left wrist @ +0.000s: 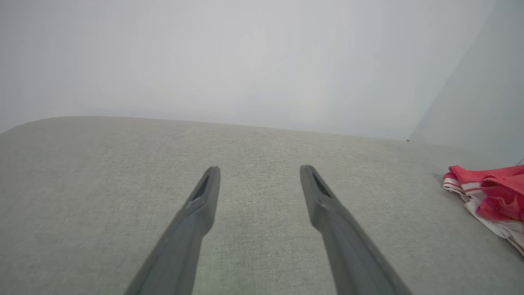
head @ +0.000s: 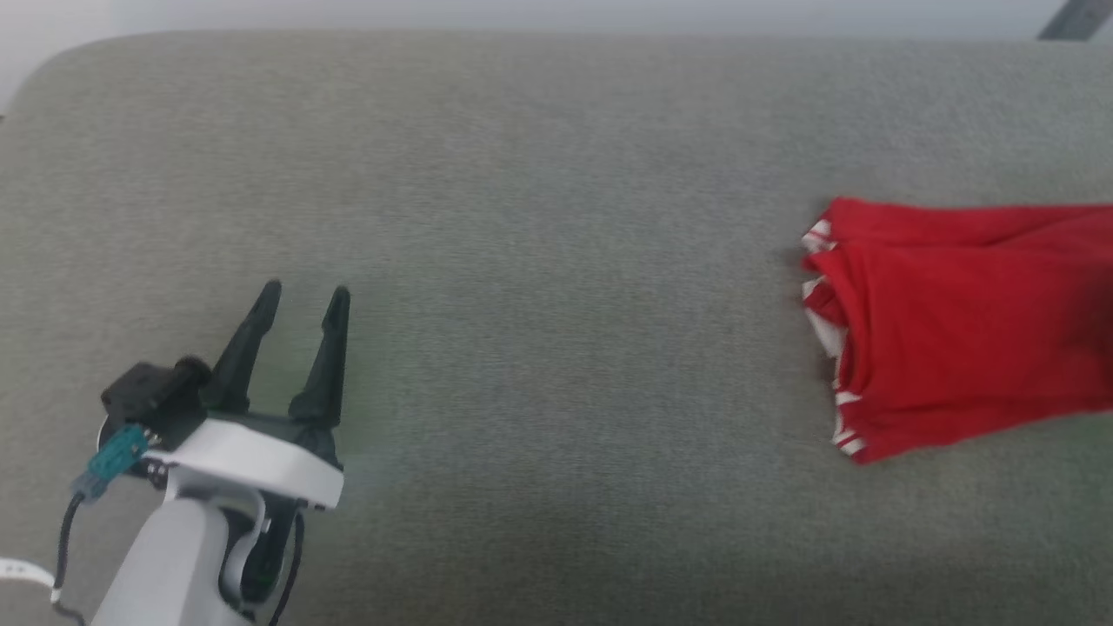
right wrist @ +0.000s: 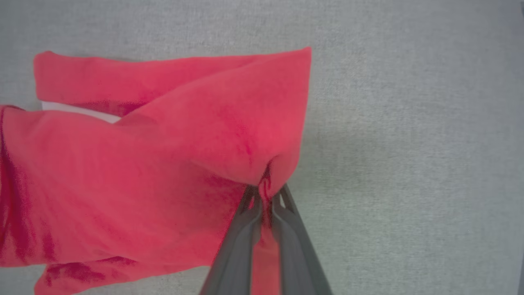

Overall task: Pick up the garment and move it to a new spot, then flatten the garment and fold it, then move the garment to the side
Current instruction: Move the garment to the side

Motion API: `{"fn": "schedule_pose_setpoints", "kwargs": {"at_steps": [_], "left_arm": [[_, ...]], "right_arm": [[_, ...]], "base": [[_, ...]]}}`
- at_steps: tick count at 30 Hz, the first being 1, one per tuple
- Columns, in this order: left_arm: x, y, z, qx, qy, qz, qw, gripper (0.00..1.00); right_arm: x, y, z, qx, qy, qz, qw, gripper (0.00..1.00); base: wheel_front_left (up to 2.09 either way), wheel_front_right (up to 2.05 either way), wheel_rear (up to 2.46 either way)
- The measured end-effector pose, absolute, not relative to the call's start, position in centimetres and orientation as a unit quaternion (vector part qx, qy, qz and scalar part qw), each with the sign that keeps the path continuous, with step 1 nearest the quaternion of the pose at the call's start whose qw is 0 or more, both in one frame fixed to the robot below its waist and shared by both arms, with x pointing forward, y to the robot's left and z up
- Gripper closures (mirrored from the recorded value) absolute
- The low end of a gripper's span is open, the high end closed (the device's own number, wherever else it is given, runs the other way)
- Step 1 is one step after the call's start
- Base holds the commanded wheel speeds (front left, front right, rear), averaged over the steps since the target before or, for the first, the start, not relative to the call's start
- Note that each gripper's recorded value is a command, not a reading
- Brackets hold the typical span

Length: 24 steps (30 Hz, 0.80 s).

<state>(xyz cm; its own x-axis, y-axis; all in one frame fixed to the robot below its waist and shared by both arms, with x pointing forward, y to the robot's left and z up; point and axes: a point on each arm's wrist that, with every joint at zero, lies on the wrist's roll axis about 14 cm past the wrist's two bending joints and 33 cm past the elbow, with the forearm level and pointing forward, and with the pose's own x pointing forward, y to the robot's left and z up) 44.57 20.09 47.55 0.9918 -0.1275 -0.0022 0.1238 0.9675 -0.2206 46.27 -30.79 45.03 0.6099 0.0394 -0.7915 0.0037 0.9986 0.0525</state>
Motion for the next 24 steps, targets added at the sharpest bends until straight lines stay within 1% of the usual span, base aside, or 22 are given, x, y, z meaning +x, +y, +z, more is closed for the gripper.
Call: {"fn": "schedule_pose_setpoints", "kwargs": {"at_steps": [5, 13, 19, 24], "left_arm": [[47.1, 16.9, 47.5, -0.114, 0.005, -0.108, 0.988, 0.00], [50.3, 11.5, 46.9, -0.119, 0.005, -0.182, 0.976, 0.00], [51.7, 7.5, 46.4, -0.119, 0.005, -0.242, 0.963, 0.00], [53.1, 5.0, 45.6, -0.124, 0.008, -0.276, 0.953, 0.00]], "right_arm": [[46.8, -35.0, 46.7, 0.009, 0.412, -0.041, 0.910, 1.00], [47.2, -40.8, 48.5, -0.038, 0.377, -0.108, 0.919, 1.00], [47.2, -44.6, 49.4, -0.081, 0.357, -0.149, 0.919, 1.00], [47.3, -47.8, 50.4, -0.149, 0.342, -0.181, 0.910, 1.00]], "base": [[0.00, 0.00, 0.00], [0.00, 0.00, 0.00], [0.00, 0.00, 0.00], [0.00, 0.00, 0.00]]}}
